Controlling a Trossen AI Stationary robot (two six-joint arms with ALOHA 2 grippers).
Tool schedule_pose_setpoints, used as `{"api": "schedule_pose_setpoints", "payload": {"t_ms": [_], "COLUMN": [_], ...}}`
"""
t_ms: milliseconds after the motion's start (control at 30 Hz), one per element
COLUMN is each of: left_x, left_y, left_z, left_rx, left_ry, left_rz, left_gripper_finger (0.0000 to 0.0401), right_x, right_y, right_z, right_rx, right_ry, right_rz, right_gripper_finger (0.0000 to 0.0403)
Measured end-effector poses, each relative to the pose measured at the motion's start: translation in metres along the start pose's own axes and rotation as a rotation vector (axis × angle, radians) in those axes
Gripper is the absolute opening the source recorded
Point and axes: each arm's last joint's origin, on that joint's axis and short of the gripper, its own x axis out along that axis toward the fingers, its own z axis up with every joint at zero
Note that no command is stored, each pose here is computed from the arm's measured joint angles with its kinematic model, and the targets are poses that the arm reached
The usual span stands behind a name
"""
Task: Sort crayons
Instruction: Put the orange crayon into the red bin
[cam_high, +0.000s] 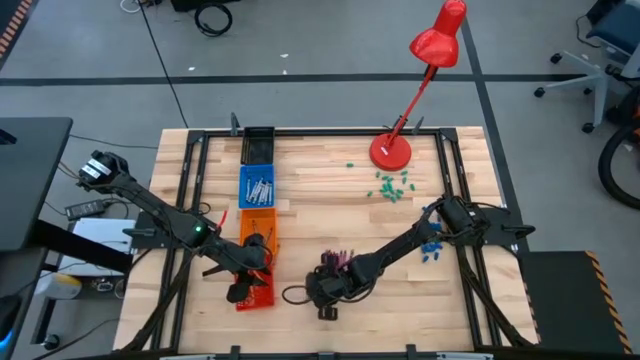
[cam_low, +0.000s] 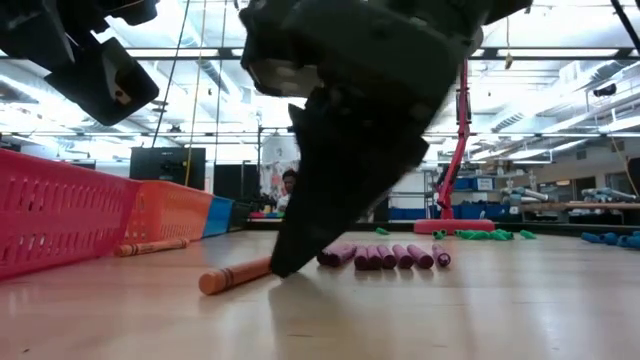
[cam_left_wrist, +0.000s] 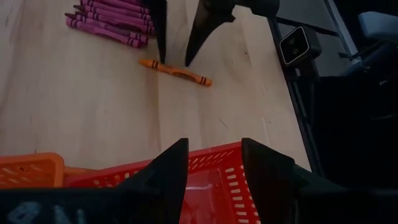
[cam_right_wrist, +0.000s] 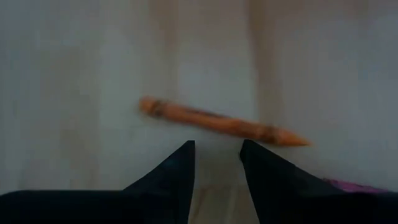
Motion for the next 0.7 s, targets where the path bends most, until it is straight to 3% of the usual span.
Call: {"api": "schedule_pose_setpoints", "payload": {"t_ms": [267,467,700], "left_x": [0.0,0.0,-0.001], "left_y": [0.0,0.0,-0.002], "left_z": [0.0,0.0,-0.001], "left_rx": [0.03,0.203,0.376], "left_ry": [-0.002,-0.004,-0.041], "left_rz": [-0.001,0.005,0.103], "left_gripper_finger": [0.0162,0.0162,0.0162], "right_x": [-0.005,-0.016,-0.034], "right_y": [-0.003,0.0,0.028], "right_z": [0.011,0.022,0.028], "right_rx": [0.419,0.565,0.651], "right_ry": [0.064,0.04,-0.053], "right_rz": [0.055,-0.008,-0.098], "right_gripper_finger": [0.0142,0.0142,0.0138]}}
